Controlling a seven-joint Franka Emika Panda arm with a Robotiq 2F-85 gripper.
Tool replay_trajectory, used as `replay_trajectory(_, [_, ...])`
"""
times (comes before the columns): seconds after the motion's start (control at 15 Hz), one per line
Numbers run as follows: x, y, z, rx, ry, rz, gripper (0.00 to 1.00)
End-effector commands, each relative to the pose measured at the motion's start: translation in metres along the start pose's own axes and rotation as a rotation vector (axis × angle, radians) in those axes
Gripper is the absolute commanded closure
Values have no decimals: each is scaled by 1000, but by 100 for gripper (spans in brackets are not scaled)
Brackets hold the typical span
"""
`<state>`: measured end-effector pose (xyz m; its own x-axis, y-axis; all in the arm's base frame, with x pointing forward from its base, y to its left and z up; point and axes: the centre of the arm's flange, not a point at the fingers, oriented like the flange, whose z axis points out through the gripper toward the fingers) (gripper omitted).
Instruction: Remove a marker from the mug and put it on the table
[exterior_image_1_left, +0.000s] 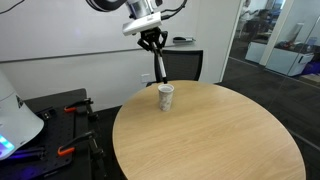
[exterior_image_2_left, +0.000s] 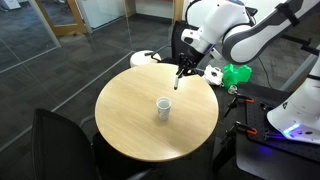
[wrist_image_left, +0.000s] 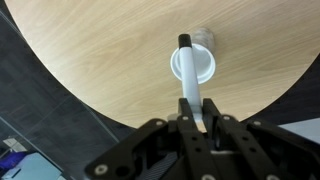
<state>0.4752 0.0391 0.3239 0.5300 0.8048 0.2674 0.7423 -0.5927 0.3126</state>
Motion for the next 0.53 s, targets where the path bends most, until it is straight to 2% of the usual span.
replay_trajectory(0.0, [-18,14,-13,25,-74,139,95])
replay_trajectory(0.47, [-69,59,1,144,-239,396,95])
